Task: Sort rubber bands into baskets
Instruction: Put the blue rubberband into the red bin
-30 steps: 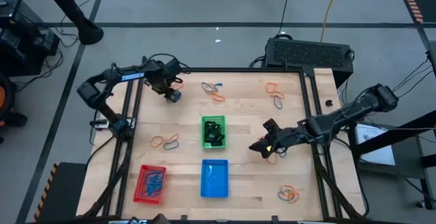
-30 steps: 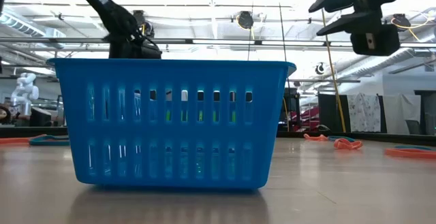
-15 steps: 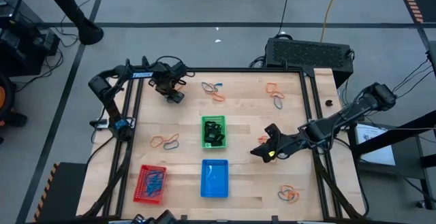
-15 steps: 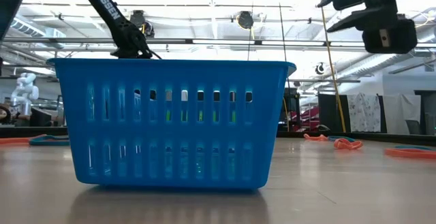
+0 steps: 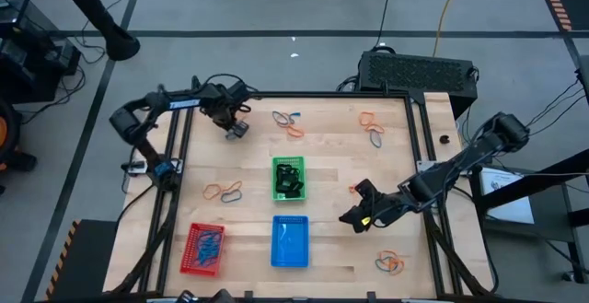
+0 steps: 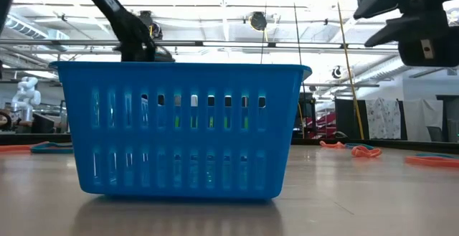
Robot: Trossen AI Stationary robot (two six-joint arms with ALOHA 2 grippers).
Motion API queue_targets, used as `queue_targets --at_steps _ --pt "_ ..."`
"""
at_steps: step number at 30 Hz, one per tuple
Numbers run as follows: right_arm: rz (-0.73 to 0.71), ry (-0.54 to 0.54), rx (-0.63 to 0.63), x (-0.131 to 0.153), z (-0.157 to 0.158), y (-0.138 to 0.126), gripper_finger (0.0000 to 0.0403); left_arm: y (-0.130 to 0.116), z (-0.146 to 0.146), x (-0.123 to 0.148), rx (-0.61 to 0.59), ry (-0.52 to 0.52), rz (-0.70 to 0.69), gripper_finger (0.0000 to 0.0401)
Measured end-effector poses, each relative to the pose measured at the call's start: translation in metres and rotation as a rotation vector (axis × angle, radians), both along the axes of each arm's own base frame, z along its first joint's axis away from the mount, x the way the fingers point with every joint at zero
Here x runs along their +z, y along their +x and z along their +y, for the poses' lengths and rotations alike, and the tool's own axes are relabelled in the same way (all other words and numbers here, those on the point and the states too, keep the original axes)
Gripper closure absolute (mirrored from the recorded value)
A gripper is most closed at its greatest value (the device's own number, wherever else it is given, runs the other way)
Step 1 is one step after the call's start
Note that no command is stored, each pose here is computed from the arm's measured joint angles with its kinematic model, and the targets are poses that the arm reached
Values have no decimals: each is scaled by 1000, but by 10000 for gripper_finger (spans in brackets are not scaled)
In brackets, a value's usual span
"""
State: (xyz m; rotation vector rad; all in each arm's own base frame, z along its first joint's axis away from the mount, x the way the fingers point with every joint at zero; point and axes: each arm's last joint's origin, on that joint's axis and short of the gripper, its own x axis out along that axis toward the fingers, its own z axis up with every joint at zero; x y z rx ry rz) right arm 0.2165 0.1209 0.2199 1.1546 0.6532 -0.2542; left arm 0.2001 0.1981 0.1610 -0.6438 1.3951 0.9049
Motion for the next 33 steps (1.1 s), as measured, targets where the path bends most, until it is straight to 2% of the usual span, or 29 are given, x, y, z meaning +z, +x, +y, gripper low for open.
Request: queue_targets --at_steps 7,14,17,24,28,33 --pt "31 -1 -3 -8 3 3 259 -4 -18 36 -39 23 -104 399" --pt "38 -27 13 -10 3 4 259 -5 -62 67 -146 -27 -161 400" --pt "36 -48 24 -10 2 5 259 -7 -89 82 -184 -35 -186 400" --pt "49 -112 1 -11 -15 11 259 -6 -167 111 -252 -72 -351 401" --pt "64 -154 -19 -8 -34 14 259 -7 -213 116 -293 -101 -405 401" --pt "53 -165 -30 -1 -61 18 259 -14 -265 113 -298 -109 -405 401"
